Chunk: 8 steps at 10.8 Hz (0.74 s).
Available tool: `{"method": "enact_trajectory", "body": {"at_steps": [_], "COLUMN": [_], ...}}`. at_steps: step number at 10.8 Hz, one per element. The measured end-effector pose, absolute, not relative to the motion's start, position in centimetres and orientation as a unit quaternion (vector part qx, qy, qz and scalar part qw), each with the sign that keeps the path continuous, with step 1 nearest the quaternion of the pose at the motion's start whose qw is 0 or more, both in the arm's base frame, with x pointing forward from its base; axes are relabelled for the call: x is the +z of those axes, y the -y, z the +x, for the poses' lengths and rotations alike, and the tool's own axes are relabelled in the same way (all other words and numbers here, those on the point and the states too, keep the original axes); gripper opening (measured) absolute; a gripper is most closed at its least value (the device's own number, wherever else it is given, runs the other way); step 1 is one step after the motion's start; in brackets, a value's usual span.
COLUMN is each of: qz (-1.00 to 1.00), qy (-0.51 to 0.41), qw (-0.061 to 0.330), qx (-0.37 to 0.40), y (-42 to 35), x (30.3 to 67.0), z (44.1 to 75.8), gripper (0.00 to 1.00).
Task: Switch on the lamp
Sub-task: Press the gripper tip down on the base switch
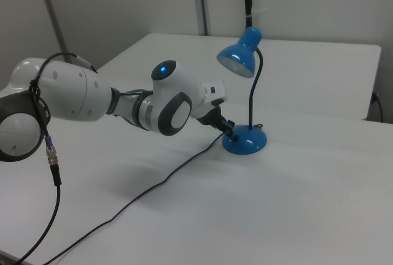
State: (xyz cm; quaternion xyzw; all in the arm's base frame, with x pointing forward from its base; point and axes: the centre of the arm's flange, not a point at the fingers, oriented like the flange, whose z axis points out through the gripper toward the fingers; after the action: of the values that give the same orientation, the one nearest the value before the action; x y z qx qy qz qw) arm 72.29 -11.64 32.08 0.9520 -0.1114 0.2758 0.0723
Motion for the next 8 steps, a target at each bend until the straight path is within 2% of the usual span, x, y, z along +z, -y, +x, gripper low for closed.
{"method": "enact_trajectory", "body": {"at_steps": [8], "qz": [0.946], "qy": [0.129], "qw": [0.074], "qx": [0.287], "y": [13.2], "x": [32.2], "z": [72.6], "gripper": [0.01]}}
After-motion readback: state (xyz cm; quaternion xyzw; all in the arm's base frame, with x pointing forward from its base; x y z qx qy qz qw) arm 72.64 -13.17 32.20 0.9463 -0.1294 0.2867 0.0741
